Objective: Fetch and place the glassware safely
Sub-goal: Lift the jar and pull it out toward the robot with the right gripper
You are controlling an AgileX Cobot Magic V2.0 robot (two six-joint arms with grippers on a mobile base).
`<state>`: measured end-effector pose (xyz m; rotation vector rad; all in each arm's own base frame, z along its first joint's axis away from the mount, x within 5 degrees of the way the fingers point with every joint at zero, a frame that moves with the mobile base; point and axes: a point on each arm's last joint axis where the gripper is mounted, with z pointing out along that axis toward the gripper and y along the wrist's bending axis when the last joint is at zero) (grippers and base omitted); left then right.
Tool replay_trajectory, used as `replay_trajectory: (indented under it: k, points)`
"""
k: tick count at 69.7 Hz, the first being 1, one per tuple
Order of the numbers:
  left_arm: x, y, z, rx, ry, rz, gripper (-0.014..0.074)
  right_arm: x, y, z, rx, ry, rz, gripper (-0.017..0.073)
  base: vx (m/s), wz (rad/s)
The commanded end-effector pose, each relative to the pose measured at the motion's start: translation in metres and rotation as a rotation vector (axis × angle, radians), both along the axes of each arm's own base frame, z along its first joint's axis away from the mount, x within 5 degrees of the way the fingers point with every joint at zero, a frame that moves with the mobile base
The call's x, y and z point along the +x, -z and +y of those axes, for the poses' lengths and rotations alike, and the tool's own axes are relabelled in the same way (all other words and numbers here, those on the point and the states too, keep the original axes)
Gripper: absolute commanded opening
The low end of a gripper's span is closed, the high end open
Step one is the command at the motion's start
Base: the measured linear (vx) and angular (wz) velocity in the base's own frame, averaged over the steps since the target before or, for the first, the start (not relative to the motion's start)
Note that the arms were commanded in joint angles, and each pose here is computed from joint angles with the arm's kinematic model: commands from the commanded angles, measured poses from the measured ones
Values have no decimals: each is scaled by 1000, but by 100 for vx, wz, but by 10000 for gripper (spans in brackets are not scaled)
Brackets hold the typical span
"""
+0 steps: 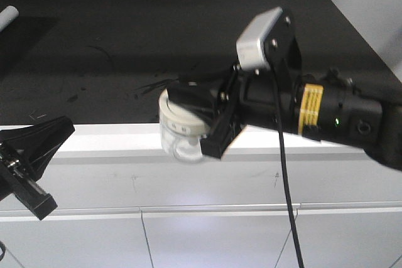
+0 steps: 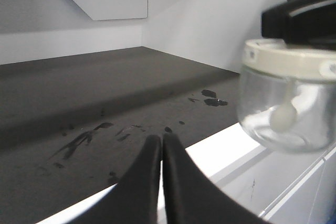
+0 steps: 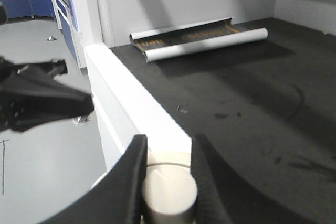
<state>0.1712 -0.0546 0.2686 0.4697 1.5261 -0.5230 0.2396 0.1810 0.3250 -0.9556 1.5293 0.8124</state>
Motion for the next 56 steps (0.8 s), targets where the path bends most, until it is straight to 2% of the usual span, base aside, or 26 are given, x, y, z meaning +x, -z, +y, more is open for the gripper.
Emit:
replay_trajectory:
  k: [1,15,29,56]
  points:
    - [-1,-15,-2,-69,24,-62,-1,-16,-16,-7,99,-6,-68,-2,0,0]
    - [-1,-15,-2,-69,24,-62,-1,-41,2,-22,192,21,-71,-2,0,0]
    - [-1,-15,-2,-69,24,-62,-1,-50,22,-25,174,8,-23,-2,0,0]
    - [-1,-15,-2,-69,24,-62,-1,-52,22,-24,174,-14,-30,-1,0,0]
